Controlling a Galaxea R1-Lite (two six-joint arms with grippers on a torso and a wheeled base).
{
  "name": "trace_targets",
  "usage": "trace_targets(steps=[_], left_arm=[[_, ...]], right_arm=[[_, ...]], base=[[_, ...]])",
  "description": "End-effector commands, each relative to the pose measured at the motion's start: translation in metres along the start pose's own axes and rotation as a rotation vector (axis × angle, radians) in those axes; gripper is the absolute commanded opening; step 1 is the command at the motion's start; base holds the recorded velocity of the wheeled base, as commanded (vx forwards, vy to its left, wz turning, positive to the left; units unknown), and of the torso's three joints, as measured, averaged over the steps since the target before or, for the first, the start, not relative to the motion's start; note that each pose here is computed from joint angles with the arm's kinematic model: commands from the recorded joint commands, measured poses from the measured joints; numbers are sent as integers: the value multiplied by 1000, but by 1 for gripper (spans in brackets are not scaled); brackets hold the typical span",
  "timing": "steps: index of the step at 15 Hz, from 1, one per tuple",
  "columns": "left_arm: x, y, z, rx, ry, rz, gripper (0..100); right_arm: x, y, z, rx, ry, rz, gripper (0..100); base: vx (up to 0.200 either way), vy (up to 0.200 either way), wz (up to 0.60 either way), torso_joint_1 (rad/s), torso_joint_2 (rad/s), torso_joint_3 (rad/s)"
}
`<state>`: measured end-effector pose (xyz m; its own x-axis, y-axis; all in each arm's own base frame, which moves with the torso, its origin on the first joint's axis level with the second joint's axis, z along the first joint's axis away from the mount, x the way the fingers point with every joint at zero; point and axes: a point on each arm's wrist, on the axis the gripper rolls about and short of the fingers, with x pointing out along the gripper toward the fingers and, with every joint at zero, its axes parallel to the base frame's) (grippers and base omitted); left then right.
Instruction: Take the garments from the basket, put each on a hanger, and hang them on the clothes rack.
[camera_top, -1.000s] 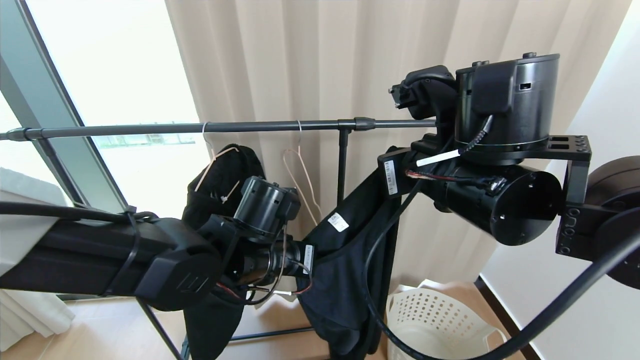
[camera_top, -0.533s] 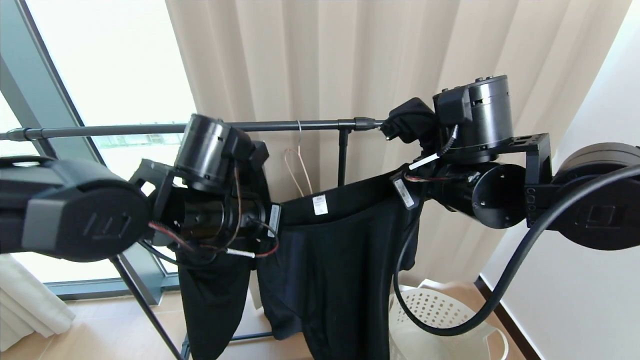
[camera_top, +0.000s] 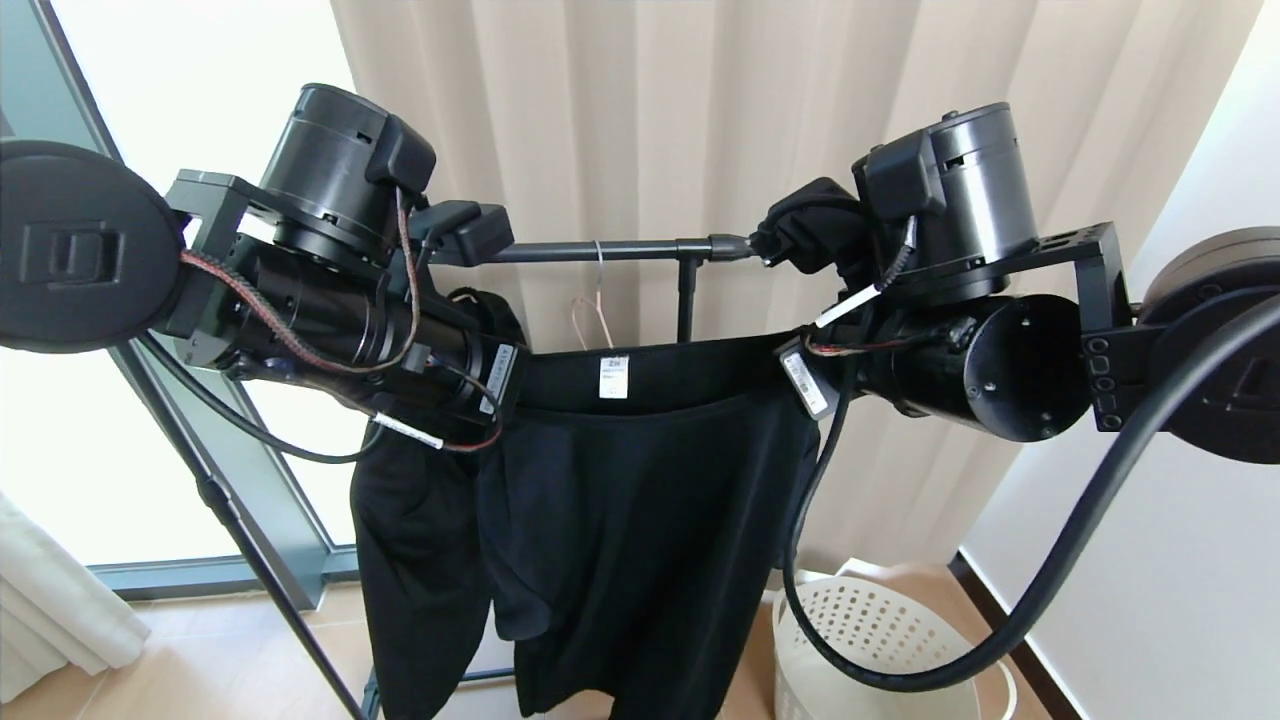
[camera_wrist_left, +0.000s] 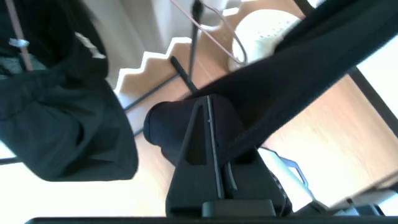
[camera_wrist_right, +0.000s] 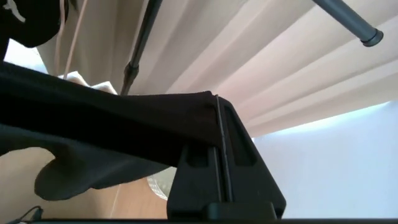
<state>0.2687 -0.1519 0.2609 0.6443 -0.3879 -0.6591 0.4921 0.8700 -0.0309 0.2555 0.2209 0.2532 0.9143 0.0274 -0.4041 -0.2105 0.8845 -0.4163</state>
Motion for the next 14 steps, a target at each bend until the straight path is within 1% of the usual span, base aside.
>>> trace_targets(steps=[1,5,6,7,8,9,10,11,14], left_arm=[[-8,-1,-4,2,-6,-25,0],[-7,1,6,8,-37,-29,0],[-4,-1,17,12,-63,-89,0],[-4,-2,17,15,-65,-94,0],[-1,-5,33,25,-111,-147,0],[2,-6,38,27,-121,-158,0],[8,-8,49,57,-149,-180,0],[11,-11,54,78,-162,-201,0],[16,-26,70,116,-214,-287,0]], right_arm=[[-13,-7,-8,-3,3,6,0],[-40,-23,-29,-30,20,10,0],[-64,-24,-36,-63,3,92,0],[-65,-24,-37,-65,3,96,0],[-85,-16,-48,-103,-2,167,0],[-90,-12,-51,-108,-5,188,0],[-99,-4,-57,-114,-12,229,0],[-102,1,-61,-108,-5,247,0],[-113,30,-65,-40,3,335,0]], base=[[0,0,0,0,0,0],[0,0,0,0,0,0],[0,0,0,0,0,0],[0,0,0,0,0,0],[0,0,0,0,0,0],[0,0,0,0,0,0],[0,0,0,0,0,0],[0,0,0,0,0,0],[0,0,0,0,0,0]])
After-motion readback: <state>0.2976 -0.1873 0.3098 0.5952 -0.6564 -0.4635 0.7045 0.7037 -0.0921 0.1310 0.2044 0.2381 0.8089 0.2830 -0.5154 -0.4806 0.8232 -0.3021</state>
